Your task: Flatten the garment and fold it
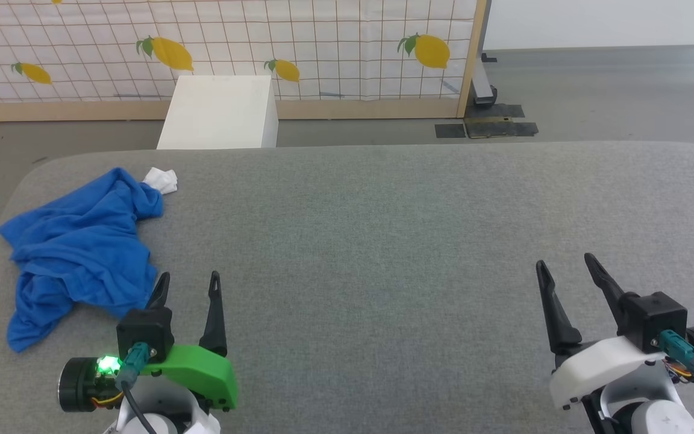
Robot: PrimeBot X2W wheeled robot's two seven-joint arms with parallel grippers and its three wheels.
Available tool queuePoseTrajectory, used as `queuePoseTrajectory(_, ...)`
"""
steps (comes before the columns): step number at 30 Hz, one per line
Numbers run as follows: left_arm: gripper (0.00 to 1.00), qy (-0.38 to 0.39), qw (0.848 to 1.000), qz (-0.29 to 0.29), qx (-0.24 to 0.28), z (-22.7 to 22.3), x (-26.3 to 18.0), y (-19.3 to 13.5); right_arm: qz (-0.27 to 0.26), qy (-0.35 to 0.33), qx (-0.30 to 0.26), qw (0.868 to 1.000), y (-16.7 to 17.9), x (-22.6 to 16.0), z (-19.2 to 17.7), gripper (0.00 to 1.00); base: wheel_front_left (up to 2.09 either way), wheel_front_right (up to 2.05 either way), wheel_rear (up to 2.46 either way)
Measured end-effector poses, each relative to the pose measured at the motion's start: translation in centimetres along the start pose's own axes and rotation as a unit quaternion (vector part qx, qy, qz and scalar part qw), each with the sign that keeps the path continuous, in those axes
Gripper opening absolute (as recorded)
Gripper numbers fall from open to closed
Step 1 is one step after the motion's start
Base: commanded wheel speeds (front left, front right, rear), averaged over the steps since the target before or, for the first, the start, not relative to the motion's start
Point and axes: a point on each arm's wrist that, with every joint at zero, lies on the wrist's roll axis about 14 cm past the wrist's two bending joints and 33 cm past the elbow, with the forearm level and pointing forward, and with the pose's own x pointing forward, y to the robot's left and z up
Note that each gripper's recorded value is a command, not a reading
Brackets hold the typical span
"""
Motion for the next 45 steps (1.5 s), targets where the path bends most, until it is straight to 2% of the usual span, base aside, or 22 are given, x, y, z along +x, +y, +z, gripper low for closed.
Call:
queuePoseTrajectory(20, 1.0, -0.012, 0.999, 0.038, -0.005, 0.1, -1.3, 2.1, 0.023, 0.004, 0.018, 1.0, 1.5, 0.5, -1.2, 1.0, 0.0, 0.0, 0.0)
queuePoseTrajectory(45, 1.0, -0.022, 0.991, 0.13, -0.005, -0.2, -5.3, 7.2, 0.093, 0.006, 0.038, 0.995, 6.3, 2.5, -2.2, 1.0, 0.0, 0.0, 0.0)
